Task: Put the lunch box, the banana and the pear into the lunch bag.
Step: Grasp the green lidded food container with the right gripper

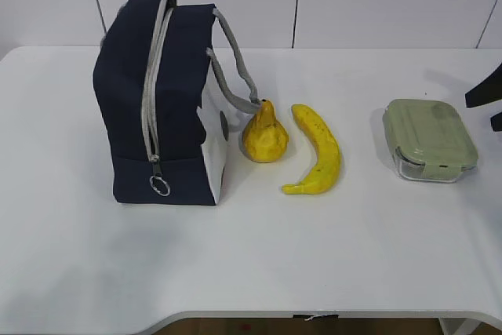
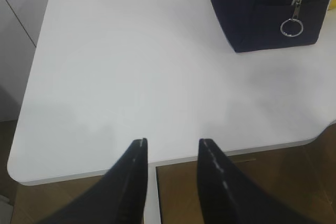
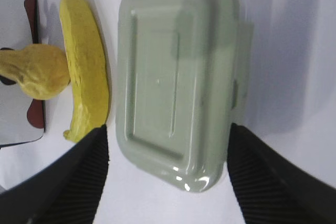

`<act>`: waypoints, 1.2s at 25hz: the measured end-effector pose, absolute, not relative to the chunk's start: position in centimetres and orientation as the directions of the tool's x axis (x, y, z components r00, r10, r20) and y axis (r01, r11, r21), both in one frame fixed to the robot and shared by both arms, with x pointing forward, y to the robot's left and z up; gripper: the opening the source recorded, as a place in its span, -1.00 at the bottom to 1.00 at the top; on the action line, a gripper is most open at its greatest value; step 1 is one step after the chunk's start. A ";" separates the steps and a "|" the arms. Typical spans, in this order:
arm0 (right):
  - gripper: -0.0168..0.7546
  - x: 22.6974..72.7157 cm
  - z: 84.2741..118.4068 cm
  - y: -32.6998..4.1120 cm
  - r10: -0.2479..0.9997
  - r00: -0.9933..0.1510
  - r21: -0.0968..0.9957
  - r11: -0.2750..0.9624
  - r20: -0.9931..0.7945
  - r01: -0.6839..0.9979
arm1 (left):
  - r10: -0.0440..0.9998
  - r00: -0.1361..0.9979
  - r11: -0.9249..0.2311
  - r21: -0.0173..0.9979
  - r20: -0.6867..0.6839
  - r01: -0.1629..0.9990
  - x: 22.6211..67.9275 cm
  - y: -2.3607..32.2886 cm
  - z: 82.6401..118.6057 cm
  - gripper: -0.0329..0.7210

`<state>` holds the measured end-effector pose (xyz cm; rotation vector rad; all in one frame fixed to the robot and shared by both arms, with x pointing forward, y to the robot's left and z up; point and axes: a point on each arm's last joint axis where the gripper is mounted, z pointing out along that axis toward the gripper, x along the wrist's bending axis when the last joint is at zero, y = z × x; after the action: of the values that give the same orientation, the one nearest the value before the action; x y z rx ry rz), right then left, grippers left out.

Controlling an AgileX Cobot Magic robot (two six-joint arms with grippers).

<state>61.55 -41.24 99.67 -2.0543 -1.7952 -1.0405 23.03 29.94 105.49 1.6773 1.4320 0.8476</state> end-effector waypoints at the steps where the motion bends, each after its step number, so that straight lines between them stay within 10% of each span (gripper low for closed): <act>1: 0.49 61.8 99.7 -41.4 0.780 -0.003 0.285 -0.226 0.626 0.931 | 0.988 0.151 -0.083 0.871 0.010 0.484 23.0 29.9 105.5 -0.26; 30: 0.49 64.0 92.9 -41.8 0.707 -0.031 0.253 -0.213 0.707 0.944 | 0.988 0.151 -0.083 0.871 0.010 0.484 23.0 29.9 105.5 -0.26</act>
<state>63.99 -41.77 92.92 -1.9440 -1.7413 -1.0934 23.03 29.94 105.49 1.6773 1.4320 0.8476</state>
